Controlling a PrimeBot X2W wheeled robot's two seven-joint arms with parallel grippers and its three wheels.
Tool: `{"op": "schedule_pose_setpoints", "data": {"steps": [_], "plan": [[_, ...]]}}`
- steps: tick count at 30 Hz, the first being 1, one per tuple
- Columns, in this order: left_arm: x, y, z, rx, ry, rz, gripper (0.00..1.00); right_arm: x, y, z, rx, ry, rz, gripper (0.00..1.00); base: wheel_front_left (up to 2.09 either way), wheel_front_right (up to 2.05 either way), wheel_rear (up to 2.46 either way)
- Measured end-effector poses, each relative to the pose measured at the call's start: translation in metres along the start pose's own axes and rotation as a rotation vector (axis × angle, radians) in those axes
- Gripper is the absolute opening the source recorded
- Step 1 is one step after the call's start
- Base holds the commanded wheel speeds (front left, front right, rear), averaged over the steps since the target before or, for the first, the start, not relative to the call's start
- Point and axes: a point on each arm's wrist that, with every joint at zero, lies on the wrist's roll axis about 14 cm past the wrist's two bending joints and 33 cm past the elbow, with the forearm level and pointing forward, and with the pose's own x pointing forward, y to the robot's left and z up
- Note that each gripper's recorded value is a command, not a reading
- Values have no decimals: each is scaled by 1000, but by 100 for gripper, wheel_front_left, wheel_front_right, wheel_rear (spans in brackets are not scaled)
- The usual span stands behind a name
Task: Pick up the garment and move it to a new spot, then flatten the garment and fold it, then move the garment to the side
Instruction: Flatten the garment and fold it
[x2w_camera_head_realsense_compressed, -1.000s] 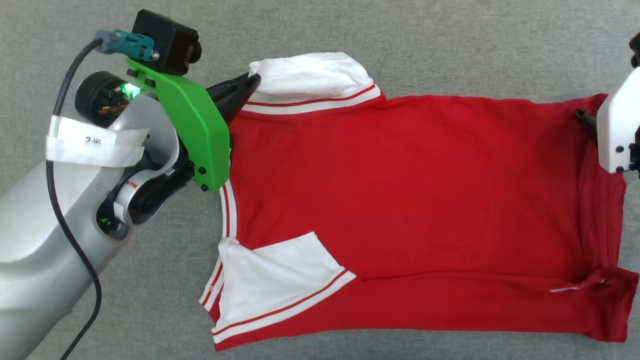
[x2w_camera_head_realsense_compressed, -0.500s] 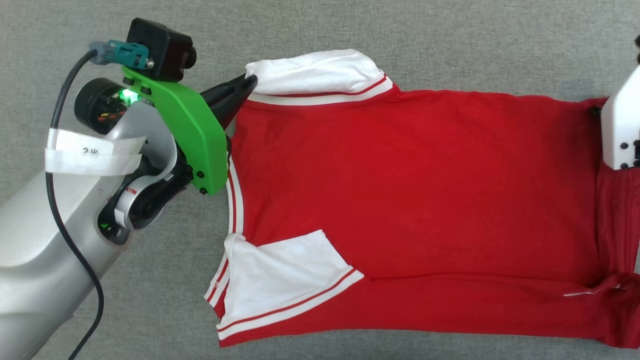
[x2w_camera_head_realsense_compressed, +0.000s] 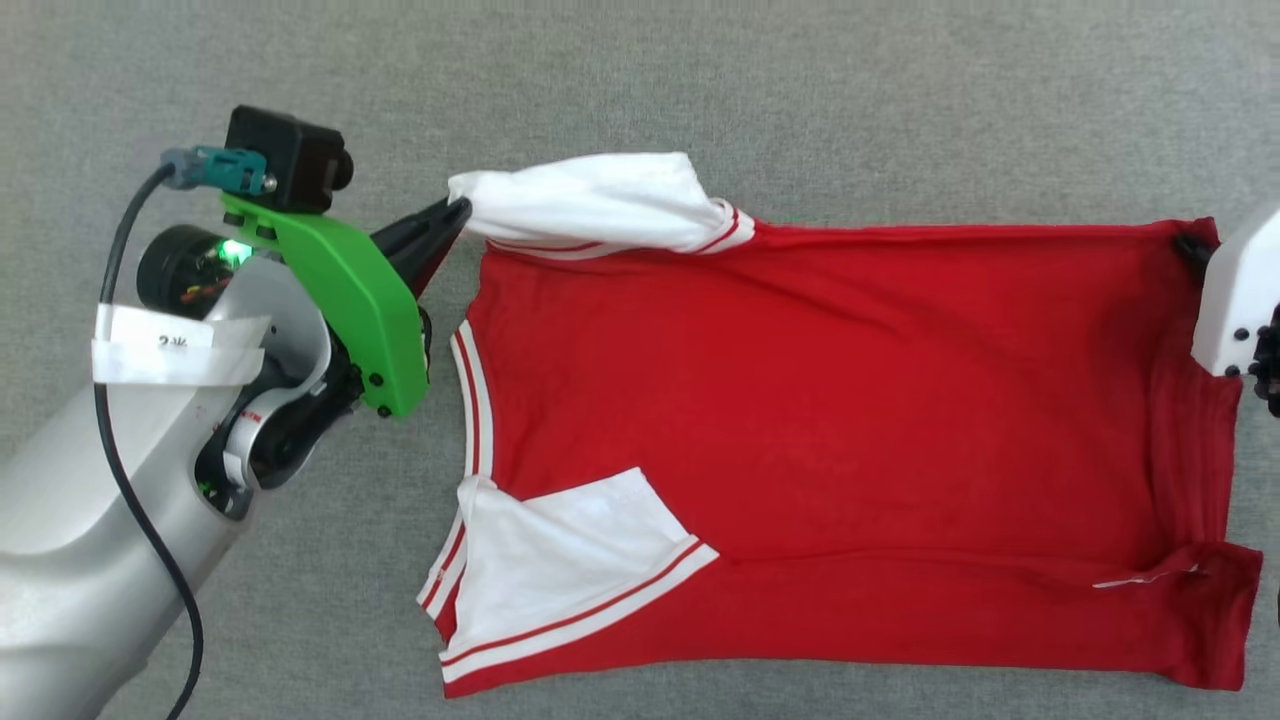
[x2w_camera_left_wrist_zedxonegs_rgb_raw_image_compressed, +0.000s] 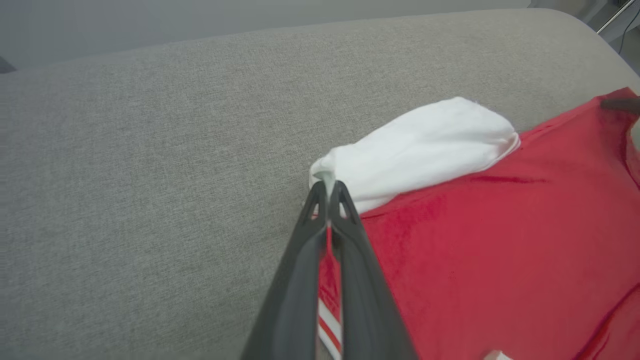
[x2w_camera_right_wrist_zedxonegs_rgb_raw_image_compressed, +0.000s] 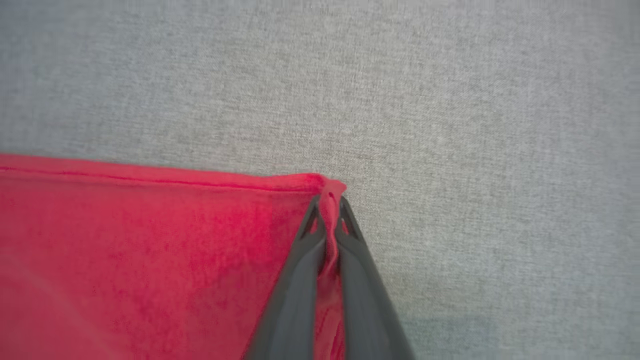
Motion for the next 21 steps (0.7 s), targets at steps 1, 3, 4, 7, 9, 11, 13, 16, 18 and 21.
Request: {"op": "schedule_pose_setpoints", "data": {"steps": [1, 3, 4, 7, 9, 11, 13, 16, 18, 21], "plan": [[-2, 0, -1, -6, -1, 2, 0, -3, 0, 3, 5, -21, 3, 0, 0, 0, 0], [-9, -1, -3, -25, -3, 9, 0, -12, 1, 9, 21, -79, 14, 0, 0, 0, 0], [-12, -1, -5, -31, -7, 12, 0, -17, 2, 11, 34, -103, 23, 0, 0, 0, 0], [-23, -5, -8, -40, -14, 16, 0, -29, 6, 12, 65, -154, 50, 0, 0, 0, 0], [-30, -8, -12, -47, -15, 18, 0, -37, 9, 9, 79, -177, 68, 0, 0, 0, 0], [-39, -11, -16, -63, -18, 19, 0, -45, 11, 6, 94, -203, 85, 0, 0, 0, 0], [-47, -14, -21, -78, -19, 21, 0, -53, 13, 2, 115, -224, 98, 0, 0, 0, 0], [-59, -17, -28, -95, -22, 31, 0, -63, 16, -9, 140, -238, 118, 0, 0, 0, 0], [-67, -20, -34, -112, -18, 36, 0, -69, 19, -16, 146, -242, 132, 0, 0, 0, 0], [-79, -27, -49, -138, 2, 41, 0, -79, 24, -27, 157, -253, 153, 0, 0, 0, 0]]}}
